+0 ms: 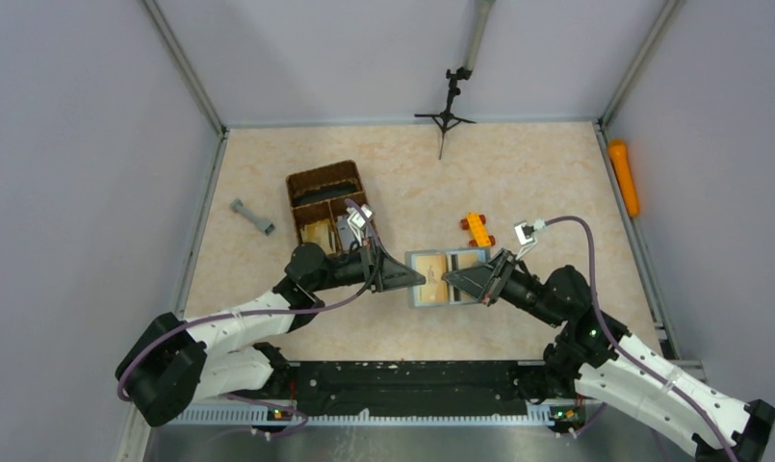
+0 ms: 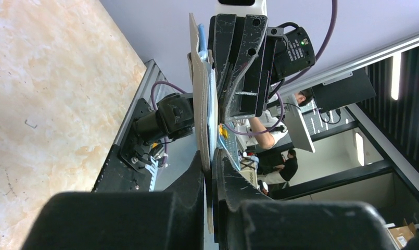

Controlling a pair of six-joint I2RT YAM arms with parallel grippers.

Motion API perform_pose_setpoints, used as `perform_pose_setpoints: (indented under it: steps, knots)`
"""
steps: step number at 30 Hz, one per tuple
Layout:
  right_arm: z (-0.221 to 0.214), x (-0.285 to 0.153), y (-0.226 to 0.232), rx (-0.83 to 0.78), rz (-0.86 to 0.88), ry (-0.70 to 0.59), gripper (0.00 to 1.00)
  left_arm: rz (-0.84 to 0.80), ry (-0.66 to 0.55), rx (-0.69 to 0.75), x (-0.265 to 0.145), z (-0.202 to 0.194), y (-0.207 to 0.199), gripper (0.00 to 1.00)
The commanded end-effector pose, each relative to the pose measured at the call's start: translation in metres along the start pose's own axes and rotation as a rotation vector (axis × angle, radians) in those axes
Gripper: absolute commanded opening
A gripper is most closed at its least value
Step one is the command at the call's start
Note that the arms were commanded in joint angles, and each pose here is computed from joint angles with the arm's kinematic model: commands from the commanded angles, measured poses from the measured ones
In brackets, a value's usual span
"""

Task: Take the credit cards out of the card holder
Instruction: Remove the credit card from the card holder.

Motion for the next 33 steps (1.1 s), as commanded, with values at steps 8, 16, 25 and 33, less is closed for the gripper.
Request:
perform_pose_setpoints:
  steps: [8,16,25,33]
  knots:
    - [0.008,-0.006,-0.016,-0.022,-0.101,-0.052,0.00,-0.099,-0.033,0.065,-0.009,0.007,-0.021,0.00]
    - [0.003,0.000,-0.007,-0.015,-0.017,-0.021,0.20,-0.098,-0.018,0.054,-0.010,0.006,-0.020,0.00]
    - [-0.006,0.014,0.003,-0.003,0.078,0.035,0.30,-0.097,0.001,0.049,-0.008,0.005,-0.018,0.00]
    - [-0.002,0.012,-0.001,0.002,0.045,0.007,0.00,-0.111,0.016,0.052,-0.007,0.004,-0.018,0.18]
Point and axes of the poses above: each gripper's point midway between its finger pads, its own x axis out along the fingers, its own y axis along the line the jaws close on, z = x × y, the point moved 3 cm from there along -x, back along the fingers, and after that the axes turned 14 degrees about -x, right-handed, at the moved point
